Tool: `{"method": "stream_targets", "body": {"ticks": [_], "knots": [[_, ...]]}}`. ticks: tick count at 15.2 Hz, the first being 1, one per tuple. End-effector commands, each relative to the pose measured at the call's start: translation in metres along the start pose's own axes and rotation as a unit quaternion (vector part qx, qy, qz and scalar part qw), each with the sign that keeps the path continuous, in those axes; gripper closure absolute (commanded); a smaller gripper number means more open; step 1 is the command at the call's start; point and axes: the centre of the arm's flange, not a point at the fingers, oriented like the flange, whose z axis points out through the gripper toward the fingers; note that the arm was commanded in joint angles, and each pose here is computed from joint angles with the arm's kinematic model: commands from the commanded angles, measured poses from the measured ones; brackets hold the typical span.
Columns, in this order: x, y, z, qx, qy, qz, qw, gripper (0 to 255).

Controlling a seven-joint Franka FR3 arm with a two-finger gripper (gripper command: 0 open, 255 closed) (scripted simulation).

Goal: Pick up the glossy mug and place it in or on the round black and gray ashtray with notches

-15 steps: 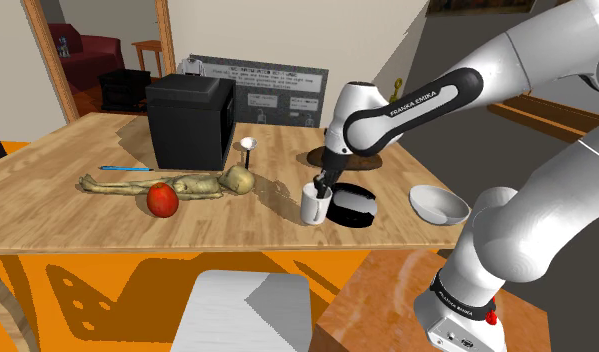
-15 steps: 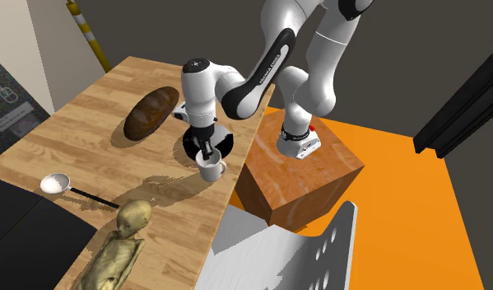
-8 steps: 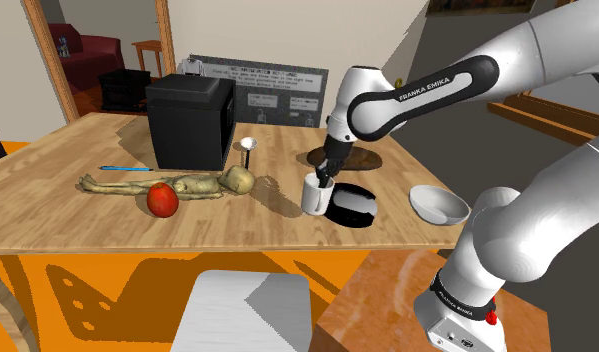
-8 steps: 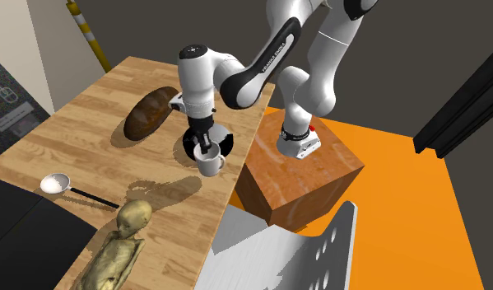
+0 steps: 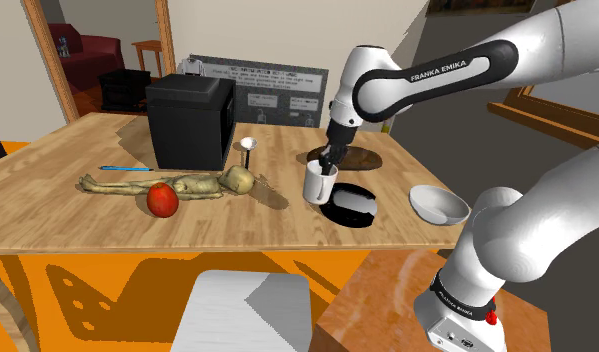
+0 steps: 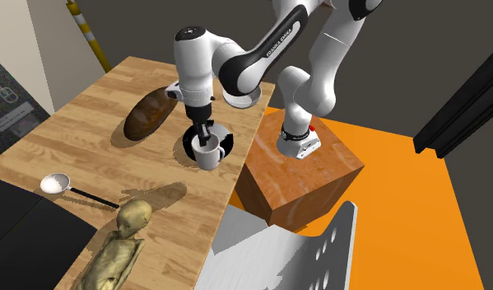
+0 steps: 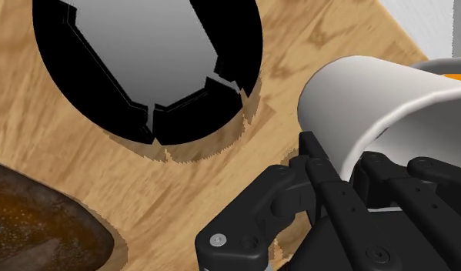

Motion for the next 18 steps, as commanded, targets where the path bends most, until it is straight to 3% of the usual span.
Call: {"method": "stream_targets", "body": {"ticks": [1, 4, 16, 18], "knots": [[0.002, -0.001, -0.011, 0.000, 0.000, 0.000, 1.0000, 255], [0.004, -0.002, -0.027, 0.000, 0.000, 0.000, 1.0000, 255], [-0.041, 0.146, -0.063, 0.000, 0.000, 0.000, 1.0000, 255], [-0.042, 0.148, -0.058, 0.000, 0.000, 0.000, 1.0000, 255]]}}
